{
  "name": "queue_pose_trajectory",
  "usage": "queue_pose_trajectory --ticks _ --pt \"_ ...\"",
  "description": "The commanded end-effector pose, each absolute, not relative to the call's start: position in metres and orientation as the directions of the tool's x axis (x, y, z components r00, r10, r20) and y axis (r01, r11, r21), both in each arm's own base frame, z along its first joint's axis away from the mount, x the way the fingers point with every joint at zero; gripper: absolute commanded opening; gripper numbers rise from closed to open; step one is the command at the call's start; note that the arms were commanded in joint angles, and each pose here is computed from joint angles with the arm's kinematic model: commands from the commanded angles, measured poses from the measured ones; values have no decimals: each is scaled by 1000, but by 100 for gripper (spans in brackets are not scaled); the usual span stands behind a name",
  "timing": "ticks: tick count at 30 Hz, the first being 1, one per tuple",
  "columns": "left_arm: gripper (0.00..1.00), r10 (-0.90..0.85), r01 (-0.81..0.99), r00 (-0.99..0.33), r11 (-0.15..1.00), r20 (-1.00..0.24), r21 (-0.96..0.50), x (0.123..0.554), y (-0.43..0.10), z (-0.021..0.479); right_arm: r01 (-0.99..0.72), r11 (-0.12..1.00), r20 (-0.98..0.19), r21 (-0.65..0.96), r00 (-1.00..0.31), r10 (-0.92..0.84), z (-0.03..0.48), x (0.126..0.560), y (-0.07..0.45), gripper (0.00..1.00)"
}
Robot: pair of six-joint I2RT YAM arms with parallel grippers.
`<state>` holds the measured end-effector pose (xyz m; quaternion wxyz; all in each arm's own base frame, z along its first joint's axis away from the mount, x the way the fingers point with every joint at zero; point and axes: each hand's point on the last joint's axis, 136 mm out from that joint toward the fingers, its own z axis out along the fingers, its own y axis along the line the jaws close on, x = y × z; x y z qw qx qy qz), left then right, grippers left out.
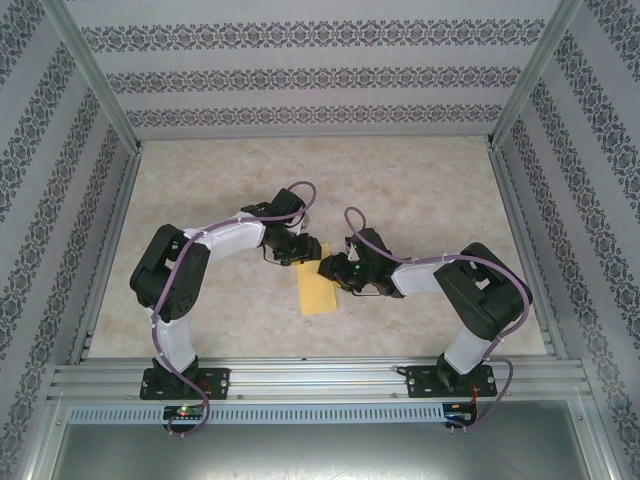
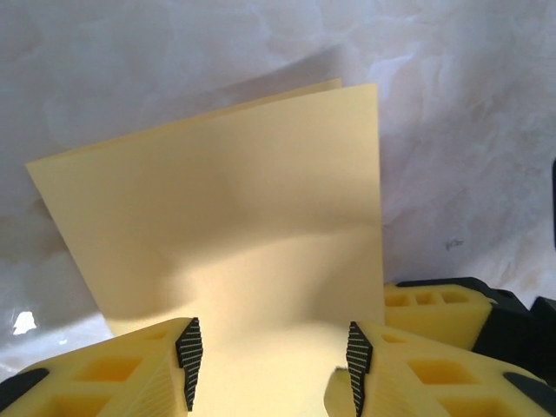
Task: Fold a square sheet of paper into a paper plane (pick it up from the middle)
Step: Third fold the triangle at the center of the table.
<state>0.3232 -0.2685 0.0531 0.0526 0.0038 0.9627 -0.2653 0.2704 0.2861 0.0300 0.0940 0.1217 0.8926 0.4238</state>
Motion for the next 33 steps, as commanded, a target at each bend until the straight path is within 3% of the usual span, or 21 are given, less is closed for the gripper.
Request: queue_pose_trajectory --ticks 1,26,33 --pt "51 -8 74 -988 856 -157 -512 325 -265 82 159 635 -76 756 -942 326 15 267 287 41" --pt "59 -167 30 -920 872 -355 -488 283 -205 139 138 640 -159 756 -909 384 28 254 298 43" --pt "61 -209 13 -869 896 -448 -445 293 -189 148 121 648 -169 752 -915 367 28 253 303 44"
